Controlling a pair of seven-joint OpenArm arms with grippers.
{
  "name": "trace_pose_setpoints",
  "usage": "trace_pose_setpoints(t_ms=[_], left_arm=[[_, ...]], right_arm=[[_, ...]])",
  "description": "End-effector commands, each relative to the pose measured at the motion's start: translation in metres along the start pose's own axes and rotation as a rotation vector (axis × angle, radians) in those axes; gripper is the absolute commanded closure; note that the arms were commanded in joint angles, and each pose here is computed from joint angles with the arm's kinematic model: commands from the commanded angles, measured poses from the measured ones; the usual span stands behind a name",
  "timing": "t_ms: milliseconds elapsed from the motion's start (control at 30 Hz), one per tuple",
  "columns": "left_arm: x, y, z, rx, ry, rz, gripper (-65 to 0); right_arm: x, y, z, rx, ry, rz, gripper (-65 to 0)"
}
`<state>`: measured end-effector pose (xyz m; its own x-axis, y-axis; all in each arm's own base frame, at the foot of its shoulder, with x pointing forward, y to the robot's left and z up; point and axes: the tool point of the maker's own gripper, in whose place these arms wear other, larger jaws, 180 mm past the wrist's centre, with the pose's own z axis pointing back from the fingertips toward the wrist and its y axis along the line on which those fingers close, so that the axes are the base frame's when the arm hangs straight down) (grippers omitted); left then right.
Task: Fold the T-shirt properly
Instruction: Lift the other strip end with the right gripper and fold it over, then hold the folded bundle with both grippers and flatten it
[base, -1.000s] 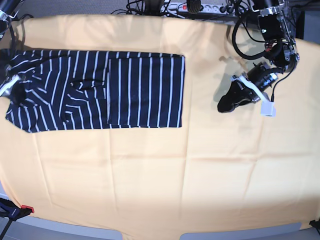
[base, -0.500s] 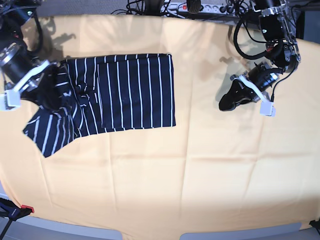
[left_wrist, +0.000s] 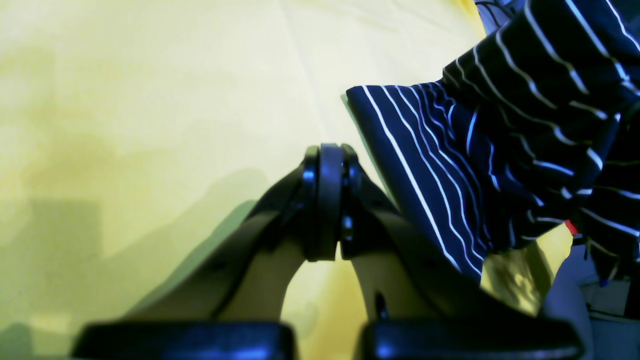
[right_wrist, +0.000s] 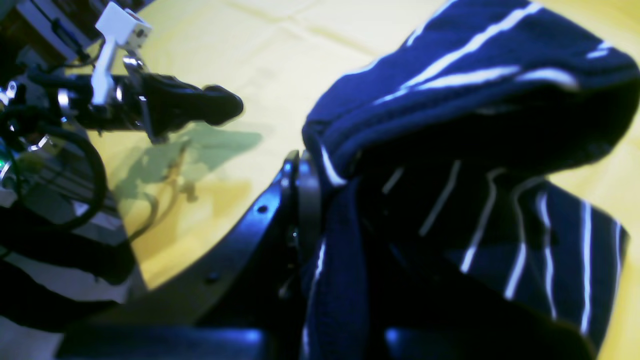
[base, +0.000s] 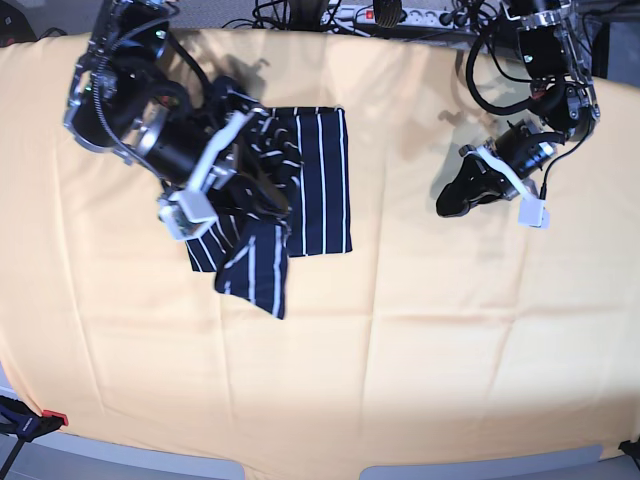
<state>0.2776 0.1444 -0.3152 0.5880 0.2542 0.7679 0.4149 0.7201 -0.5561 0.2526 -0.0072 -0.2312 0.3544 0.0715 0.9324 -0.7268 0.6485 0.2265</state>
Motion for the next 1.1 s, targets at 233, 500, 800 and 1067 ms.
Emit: trace_pose_setpoints(t_ms=[233, 500, 800, 1067], left_arm=[[0.014, -0.009, 0.004, -0.038, -0.055, -0.002, 0.0], [0.020, -0.009, 0.008, -0.052, -0.064, -0.007, 0.0], [0.019, -0.041, 0.023, -0.256, 0.006, -0.013, 0.0], [0.000, -0.113, 0.007, -0.457, 0.134, -0.153, 0.0]], right_arm=[[0.009, 0.035, -0.048, 0.179, -0.079, -0.066, -18.7], [0.047, 0.078, -0.055, 0.390, -0.082, 0.066, -42.2], [0.045, -0.012, -0.020, 0.089, -0.046, 0.169, -16.8], [0.020, -0.081, -0.002, -0.075, 0.070, 0.248, 0.0]])
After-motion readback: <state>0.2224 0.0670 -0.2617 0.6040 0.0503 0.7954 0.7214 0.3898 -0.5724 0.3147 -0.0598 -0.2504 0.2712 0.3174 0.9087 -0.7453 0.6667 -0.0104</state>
